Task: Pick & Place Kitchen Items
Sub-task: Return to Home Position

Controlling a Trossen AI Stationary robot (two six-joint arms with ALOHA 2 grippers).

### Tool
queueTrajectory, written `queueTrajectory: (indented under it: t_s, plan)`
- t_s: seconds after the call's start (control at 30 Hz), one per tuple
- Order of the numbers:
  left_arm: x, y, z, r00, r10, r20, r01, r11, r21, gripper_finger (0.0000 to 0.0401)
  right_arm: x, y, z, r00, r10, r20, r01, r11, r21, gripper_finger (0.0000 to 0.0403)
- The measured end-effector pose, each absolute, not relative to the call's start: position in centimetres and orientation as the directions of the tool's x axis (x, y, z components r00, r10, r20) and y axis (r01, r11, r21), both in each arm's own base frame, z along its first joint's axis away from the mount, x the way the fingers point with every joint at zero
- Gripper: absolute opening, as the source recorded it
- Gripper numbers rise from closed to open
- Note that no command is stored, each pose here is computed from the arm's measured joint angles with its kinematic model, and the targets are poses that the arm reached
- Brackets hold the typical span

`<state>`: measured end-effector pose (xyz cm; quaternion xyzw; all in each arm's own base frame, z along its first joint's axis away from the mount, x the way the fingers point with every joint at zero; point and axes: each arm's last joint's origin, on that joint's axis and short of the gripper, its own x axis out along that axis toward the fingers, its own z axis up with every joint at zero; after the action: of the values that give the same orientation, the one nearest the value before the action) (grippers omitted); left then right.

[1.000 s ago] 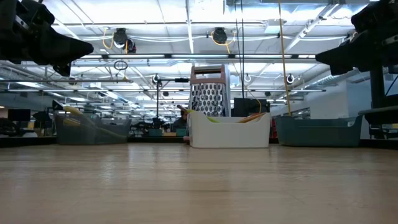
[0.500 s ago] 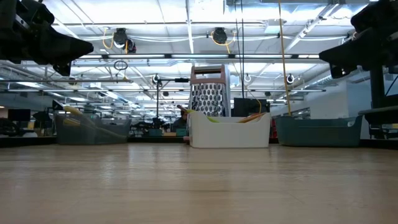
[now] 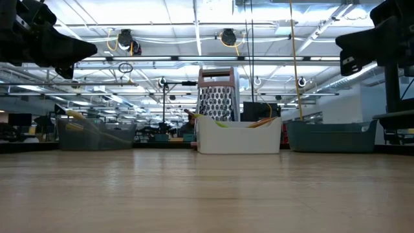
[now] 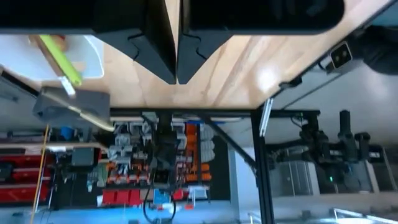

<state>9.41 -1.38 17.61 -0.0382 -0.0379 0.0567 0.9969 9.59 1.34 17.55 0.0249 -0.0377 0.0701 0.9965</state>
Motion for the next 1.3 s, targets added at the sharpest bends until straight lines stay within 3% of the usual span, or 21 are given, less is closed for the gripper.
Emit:
queueTrajectory:
  t_s: [0.5,1.3]
  plan:
    - [9.41,-1.38,17.61,0.991,0.116,0.072,-0.11,0.991,-0.08,0.0037,9.67,1.21,16.74,0.996,0.091,-0.005,-0.091,0.995,0.04,0.0009]
    - [9.41,-1.37,17.61,0.991,0.117,0.072,-0.111,0.991,-0.081,0.0037,9.64,1.2,17.47,0.994,0.087,0.07,-0.09,0.995,0.037,0.0008]
